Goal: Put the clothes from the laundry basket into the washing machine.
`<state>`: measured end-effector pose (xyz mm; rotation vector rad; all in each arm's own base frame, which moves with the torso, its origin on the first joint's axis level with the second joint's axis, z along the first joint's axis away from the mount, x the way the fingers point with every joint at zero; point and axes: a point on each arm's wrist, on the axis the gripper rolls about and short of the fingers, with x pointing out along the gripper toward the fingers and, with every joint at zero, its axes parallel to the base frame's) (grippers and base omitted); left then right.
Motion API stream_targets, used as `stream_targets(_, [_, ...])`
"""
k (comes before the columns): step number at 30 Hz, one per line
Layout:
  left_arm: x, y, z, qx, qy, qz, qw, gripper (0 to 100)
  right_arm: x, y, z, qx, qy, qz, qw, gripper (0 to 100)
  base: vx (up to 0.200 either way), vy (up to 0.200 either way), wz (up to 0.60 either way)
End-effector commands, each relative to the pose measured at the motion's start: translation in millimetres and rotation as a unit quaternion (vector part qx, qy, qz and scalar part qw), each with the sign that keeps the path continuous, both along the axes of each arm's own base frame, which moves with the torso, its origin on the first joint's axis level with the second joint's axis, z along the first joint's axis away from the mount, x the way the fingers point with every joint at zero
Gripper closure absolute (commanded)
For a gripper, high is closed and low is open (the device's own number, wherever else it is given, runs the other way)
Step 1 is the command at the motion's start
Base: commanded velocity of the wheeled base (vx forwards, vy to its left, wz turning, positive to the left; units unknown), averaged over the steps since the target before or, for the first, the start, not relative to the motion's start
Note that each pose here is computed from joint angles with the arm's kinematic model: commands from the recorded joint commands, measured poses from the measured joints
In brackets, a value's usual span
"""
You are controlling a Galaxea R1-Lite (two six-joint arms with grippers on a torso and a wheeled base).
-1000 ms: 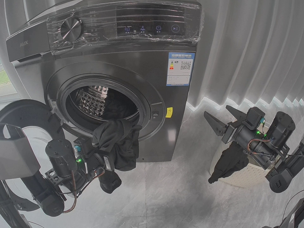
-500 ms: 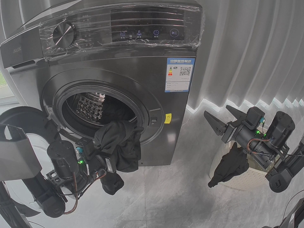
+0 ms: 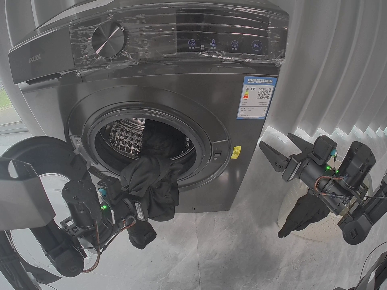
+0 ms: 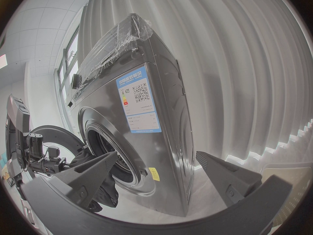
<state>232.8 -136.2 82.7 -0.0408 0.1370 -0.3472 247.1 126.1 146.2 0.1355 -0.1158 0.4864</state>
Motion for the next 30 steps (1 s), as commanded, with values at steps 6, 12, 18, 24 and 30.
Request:
stream_targets(6, [0.7, -0.7, -2.5, 0.002, 0.004, 0.0, 1.0, 100, 1.6, -0.2, -2.1, -0.002, 0.003, -0.002, 1.0, 0, 0.0, 0.167, 0.0])
stream_targets(12, [0.5, -0.6, -3.2, 0.002, 0.005, 0.0, 1.0, 100, 1.4, -0.3, -2.4, -0.002, 0.004, -0.002, 1.0, 0, 0.0, 0.2, 0.0])
stream_targets(18, [-0.3, -2.9, -5.7, 0.005, 0.009, -0.004, 0.9999, 100, -0.6, -0.9, -5.9, -0.005, 0.012, -0.001, 0.9999, 0, 0.0, 0.033, 0.0])
stream_targets(24, [-2.2, -5.7, -5.3, 0.004, 0.008, -0.01, 0.9999, 100, -15.4, -5.0, -30.7, -0.035, 0.065, 0.009, 0.9972, 0, 0.0, 0.0, 0.0])
stream_targets(30, [-1.5, -6.6, -4.0, 0.003, 0.005, -0.01, 0.9999, 100, -38.5, -4.7, -53.0, -0.065, 0.12, 0.036, 0.99, 0, 0.0, 0.0, 0.0])
